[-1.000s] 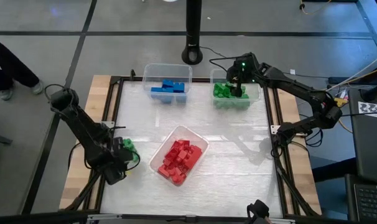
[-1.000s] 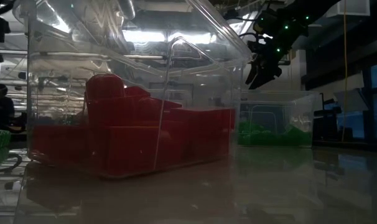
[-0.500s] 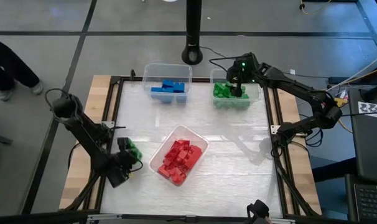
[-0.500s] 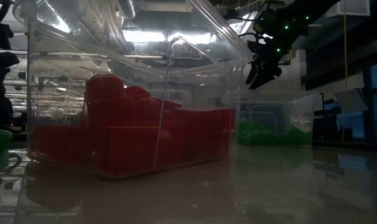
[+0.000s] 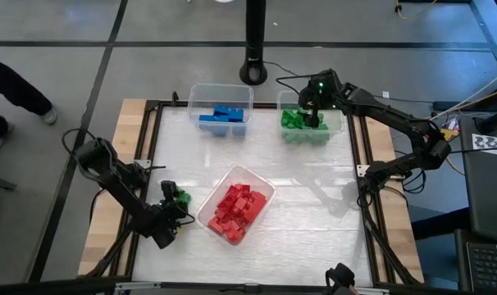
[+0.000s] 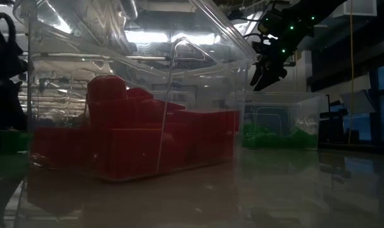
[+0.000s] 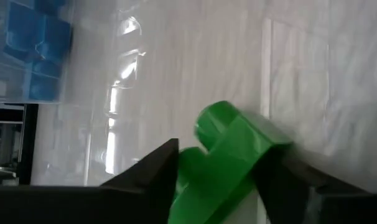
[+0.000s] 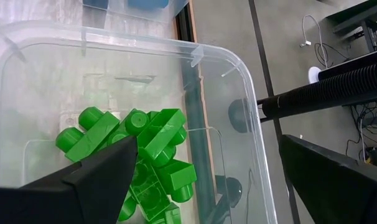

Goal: Sort blocks
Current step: Put the green game piece into the top right transparent bin

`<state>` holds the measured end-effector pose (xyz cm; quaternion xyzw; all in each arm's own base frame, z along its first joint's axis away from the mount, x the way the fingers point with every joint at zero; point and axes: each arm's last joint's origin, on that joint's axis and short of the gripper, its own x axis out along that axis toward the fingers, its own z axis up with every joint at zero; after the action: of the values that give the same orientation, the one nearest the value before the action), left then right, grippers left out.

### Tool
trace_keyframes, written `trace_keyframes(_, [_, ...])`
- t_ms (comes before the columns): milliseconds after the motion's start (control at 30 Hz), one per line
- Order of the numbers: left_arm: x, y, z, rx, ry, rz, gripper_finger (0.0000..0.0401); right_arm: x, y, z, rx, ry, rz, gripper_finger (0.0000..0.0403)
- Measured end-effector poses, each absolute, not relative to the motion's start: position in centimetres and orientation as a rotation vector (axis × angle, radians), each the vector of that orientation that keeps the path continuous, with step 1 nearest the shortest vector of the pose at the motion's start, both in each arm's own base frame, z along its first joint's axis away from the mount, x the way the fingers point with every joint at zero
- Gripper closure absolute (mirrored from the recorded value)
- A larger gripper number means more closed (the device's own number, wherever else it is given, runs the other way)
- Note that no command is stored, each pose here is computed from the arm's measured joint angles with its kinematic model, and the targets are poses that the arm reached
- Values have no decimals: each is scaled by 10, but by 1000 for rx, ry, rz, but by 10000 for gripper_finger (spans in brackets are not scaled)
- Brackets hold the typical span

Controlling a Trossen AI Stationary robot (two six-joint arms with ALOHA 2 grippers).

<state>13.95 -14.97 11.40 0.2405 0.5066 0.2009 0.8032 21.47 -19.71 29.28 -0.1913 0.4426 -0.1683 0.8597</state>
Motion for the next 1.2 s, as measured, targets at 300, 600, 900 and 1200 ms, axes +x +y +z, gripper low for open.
trace_keyframes(300, [151,-146,119,461,1081,466,367,215,-197,293,-403,929,-353,13])
trace_keyframes(600, [159,-145,165,333,1088,533,388,215,-197,293,-405,929,-352,13])
trace_keyframes(900, [151,-127,225,183,961,594,390,216,-196,305,-439,883,-330,13])
trace_keyframes(1200, [131,-101,278,37,650,615,389,222,-199,325,-395,714,-343,13])
